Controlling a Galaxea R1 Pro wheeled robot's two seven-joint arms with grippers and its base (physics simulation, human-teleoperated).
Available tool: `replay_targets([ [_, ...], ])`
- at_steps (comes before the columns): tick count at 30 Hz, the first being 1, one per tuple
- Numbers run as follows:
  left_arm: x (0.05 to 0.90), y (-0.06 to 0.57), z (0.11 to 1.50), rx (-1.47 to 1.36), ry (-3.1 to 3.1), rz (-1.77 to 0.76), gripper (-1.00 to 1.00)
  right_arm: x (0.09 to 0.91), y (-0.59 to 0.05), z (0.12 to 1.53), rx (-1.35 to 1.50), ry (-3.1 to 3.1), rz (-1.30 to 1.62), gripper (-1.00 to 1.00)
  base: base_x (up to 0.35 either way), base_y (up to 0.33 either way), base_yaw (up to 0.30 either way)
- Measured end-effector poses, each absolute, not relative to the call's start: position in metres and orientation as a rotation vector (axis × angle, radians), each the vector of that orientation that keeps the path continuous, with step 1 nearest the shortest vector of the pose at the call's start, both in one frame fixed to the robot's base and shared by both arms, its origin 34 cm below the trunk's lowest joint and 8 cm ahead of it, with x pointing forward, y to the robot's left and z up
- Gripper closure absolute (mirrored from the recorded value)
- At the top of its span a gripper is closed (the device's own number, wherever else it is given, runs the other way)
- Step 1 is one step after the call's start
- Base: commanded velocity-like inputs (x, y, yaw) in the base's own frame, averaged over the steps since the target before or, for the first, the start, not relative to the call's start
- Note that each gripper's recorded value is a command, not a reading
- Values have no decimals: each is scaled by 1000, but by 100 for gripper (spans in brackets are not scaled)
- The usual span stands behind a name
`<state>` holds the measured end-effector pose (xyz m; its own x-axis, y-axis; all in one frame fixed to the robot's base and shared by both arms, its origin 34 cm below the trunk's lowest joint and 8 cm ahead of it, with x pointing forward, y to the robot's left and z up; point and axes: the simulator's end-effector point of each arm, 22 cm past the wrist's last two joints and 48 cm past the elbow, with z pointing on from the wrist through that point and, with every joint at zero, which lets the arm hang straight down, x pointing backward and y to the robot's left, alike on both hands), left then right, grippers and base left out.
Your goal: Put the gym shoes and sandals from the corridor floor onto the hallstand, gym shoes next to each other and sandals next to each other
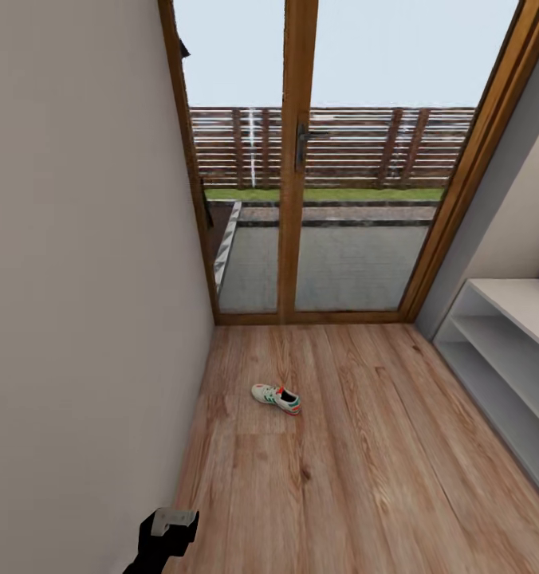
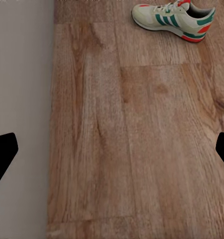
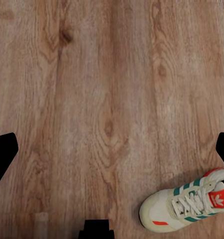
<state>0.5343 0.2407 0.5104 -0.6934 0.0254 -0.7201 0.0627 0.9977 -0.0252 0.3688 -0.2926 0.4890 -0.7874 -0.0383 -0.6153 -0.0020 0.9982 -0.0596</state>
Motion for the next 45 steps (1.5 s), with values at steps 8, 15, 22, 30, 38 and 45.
replay_targets([
  [8, 534, 241, 511, 60, 2336, -59, -100, 369, -293, 489, -28, 2477, -73, -100, 237, 44, 0],
  [15, 535, 241, 511, 60, 2335, -59, -100, 369, -293, 489, -28, 2477, -73, -100, 123, 17, 0],
  [22, 534, 241, 511, 59, 2335, -59, -100, 369, -293, 489, -28, 2477, -73, -100, 55, 4, 0],
  [30, 535, 241, 511, 59, 2334, -59, -100, 369, -293, 489, -28, 2476, -73, -100, 209, 1, 0],
  [38, 535, 240, 511, 60, 2334, -59, -100, 369, -293, 489, -28, 2476, -73, -100, 211, 0, 0],
  [45, 535, 240, 511, 59, 2335, -59, -100, 369, -293, 489, -28, 2477, -73, -100, 54, 0, 0],
])
